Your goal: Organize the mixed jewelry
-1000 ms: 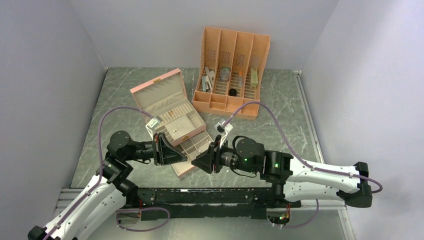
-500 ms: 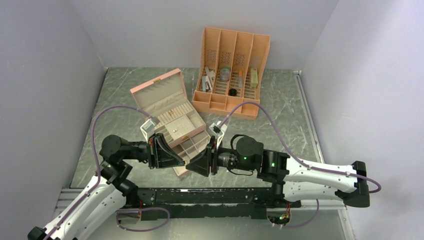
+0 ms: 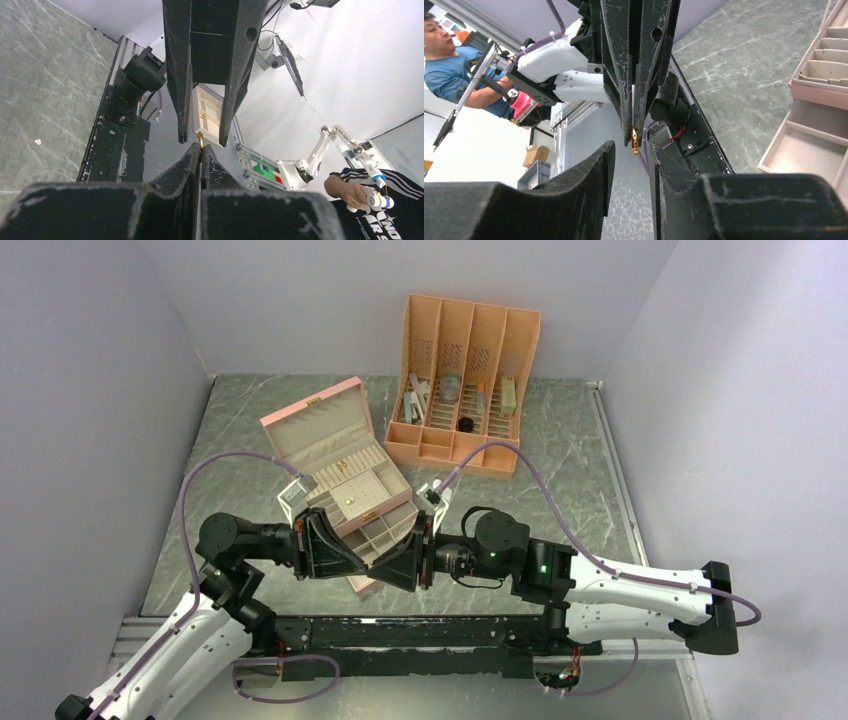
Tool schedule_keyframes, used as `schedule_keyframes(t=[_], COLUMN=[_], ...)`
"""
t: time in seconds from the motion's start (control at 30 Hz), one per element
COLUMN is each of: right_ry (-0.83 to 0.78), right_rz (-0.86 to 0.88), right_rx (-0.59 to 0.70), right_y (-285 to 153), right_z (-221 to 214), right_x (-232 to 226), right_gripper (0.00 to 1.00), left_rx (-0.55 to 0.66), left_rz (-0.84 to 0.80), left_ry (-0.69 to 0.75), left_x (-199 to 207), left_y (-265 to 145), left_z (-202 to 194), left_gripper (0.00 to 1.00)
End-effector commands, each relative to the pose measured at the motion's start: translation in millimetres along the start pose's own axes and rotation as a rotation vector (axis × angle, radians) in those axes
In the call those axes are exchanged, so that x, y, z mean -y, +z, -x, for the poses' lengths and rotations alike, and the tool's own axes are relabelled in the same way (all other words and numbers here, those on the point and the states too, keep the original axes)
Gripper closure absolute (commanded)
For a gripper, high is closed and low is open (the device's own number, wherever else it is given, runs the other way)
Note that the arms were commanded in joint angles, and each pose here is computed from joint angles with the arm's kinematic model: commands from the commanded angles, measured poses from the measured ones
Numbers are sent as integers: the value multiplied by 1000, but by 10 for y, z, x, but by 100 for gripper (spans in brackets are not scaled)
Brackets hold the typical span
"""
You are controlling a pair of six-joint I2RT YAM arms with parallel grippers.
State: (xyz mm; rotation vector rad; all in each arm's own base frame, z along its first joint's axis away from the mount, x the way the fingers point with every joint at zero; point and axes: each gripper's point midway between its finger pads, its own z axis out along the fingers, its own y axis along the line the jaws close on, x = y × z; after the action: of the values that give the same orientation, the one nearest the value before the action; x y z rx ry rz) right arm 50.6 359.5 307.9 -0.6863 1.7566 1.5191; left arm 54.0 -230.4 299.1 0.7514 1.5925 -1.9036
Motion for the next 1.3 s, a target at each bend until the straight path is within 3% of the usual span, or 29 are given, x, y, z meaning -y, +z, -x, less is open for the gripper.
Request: schedule_keyframes(t=[0.0,0.53,0.63,0.73,0.8,0.97,1.27], right_ry=[8,17,16,13,14,-5,-132], right_rz=[45,39,38,29,1,-99,-480], right_rx=[33,16,14,17,27,68,115], right_y=[-5,39,48,47,41,-5,43], right_z=[82,34,30,34,49,151,513], right_x=[-90,-58,-53,-33,15,170,710], right_gripper=[67,87,100,100,100,100,100], left_rx=[2,12,13,14,19,45,121], left_rz=[-31,-31,-29,-20,4,140,479], left_ry=[49,48,48,48,60,90,189], left_x=[88,98,94,79,36,-113,-362], left_y=[-17,-17,-16,-13,-9,-31,-291], left_z=[11,24,29,35,53,138,334], left_gripper=[95,95,95,95,89,50,32])
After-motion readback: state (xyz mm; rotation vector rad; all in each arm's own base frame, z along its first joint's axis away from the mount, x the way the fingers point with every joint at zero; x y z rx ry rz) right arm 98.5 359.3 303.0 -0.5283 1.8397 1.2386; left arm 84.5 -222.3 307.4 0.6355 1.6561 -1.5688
